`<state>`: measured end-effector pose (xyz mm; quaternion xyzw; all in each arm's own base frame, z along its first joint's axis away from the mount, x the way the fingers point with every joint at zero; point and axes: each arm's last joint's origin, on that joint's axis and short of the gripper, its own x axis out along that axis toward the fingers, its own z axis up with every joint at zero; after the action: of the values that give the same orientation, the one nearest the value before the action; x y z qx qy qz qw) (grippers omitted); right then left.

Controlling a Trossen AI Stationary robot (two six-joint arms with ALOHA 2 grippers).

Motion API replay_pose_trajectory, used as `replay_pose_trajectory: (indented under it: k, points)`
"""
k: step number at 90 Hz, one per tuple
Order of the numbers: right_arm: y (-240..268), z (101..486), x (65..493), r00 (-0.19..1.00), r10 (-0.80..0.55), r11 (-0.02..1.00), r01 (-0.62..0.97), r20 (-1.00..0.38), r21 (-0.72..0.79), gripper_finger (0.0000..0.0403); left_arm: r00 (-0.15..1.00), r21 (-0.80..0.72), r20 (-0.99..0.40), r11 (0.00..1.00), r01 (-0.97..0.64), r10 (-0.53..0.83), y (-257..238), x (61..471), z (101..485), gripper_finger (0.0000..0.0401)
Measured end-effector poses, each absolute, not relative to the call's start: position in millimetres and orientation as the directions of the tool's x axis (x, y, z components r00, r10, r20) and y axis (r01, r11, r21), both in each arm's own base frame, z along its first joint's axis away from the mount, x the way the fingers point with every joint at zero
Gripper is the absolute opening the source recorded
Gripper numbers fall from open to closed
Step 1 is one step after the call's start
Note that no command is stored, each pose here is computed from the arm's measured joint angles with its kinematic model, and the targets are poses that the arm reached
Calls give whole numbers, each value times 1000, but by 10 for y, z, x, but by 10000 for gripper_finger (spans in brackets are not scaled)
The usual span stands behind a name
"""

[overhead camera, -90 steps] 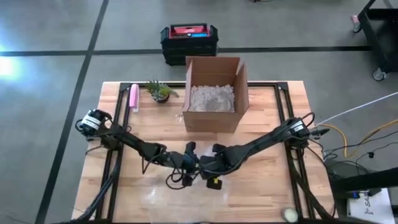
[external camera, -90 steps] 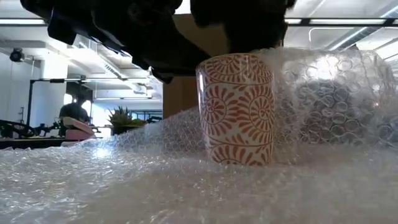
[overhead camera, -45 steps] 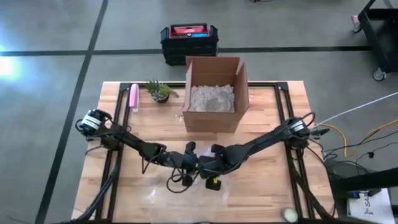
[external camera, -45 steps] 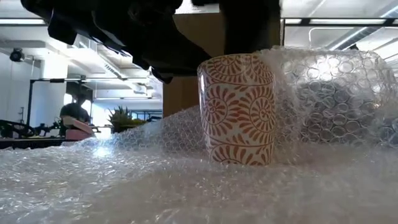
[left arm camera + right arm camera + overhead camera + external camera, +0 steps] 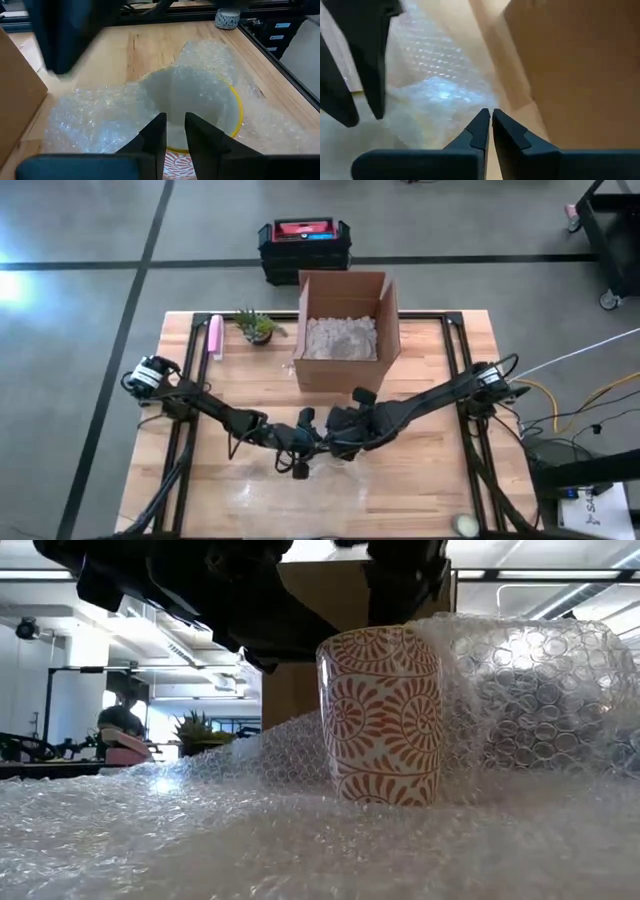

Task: Wrap mug
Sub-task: Wrap the orange mug with bubble wrap

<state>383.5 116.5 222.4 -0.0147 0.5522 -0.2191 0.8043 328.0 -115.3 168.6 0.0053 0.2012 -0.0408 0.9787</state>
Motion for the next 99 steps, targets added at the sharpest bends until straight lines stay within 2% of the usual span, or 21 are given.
replay_pose_trajectory:
  k: [12, 33, 64, 73, 88, 99]
  points:
    - [1211, 2127, 3870, 286, -350, 915, 307, -892, -260, 7, 916, -6, -395, 997, 82, -78, -1153, 3280, 1686, 58]
    - [1410, 2148, 3862, 306, -184, 968, 219, -934, -119, 7, 915, -5, -395, 996, 84, -79, -1155, 3280, 1686, 58]
    - [1611, 2144, 3882, 370, -101, 984, 176, -923, -37, 7, 915, -5, -395, 997, 83, -78, -1154, 3279, 1686, 58]
    - [1619, 2004, 3902, 339, -117, 983, 175, -933, -59, 7, 915, -5, -395, 997, 83, -78, -1154, 3279, 1686, 58]
    - [1545, 1703, 3961, 297, -223, 961, 228, -928, -157, 7, 917, -8, -392, 997, 82, -78, -1154, 3282, 1689, 58]
    - [1540, 1574, 3994, 272, -223, 958, 238, -936, -159, 7, 916, -7, -392, 997, 82, -79, -1155, 3283, 1687, 58]
